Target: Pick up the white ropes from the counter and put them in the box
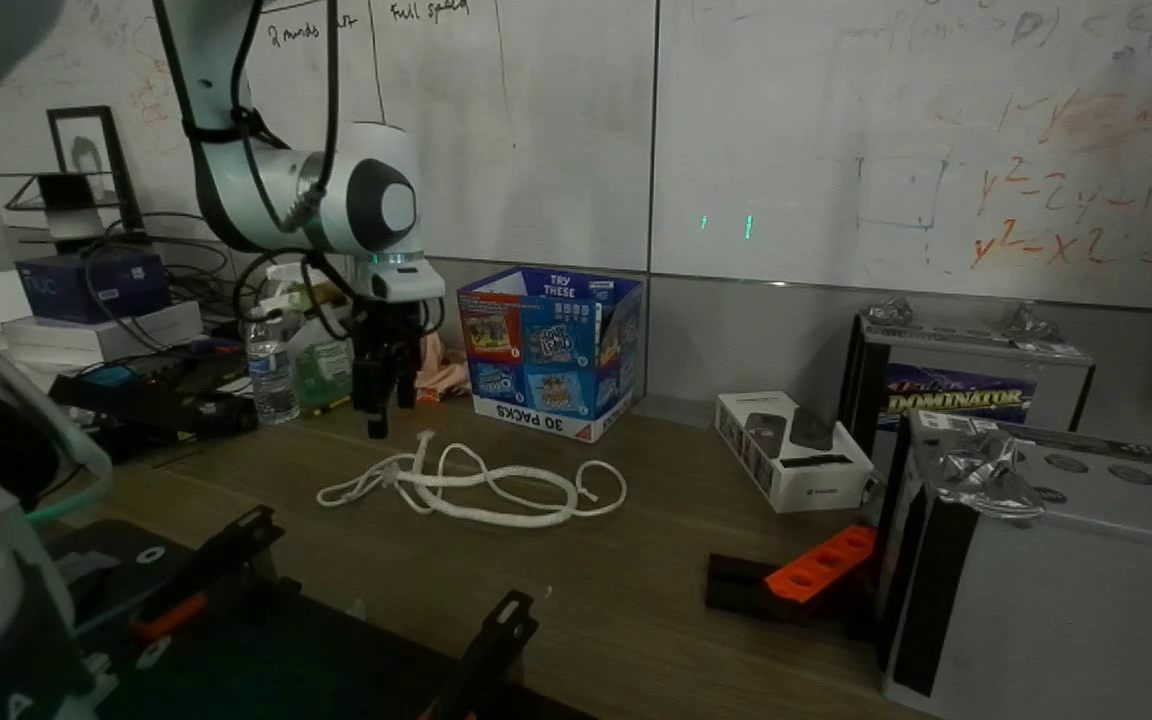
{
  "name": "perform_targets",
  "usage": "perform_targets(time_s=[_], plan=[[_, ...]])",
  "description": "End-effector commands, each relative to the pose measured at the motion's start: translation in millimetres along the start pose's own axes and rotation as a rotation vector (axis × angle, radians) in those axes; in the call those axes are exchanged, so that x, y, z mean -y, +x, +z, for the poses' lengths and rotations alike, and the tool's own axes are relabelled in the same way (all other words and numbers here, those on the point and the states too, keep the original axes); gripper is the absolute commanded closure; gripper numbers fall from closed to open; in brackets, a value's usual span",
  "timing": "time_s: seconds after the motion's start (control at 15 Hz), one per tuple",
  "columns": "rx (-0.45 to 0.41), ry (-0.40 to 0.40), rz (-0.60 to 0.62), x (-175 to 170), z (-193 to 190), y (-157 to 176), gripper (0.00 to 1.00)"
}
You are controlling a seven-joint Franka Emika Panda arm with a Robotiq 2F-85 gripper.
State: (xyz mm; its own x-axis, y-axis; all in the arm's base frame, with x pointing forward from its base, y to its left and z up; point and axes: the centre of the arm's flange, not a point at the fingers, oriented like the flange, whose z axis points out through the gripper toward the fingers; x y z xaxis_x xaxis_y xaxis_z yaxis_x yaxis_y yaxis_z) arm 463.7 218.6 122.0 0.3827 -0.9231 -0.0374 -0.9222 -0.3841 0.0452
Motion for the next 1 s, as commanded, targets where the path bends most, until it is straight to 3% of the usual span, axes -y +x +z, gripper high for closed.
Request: perform_targets(time_s=[0.0, 0.93], plan=[[-0.052, 0.044, 0.12, 10.3, 20.7, 0.4, 0.0], [-0.103, 0.026, 0.219, 24.0, 80.5, 4.3, 0.0]])
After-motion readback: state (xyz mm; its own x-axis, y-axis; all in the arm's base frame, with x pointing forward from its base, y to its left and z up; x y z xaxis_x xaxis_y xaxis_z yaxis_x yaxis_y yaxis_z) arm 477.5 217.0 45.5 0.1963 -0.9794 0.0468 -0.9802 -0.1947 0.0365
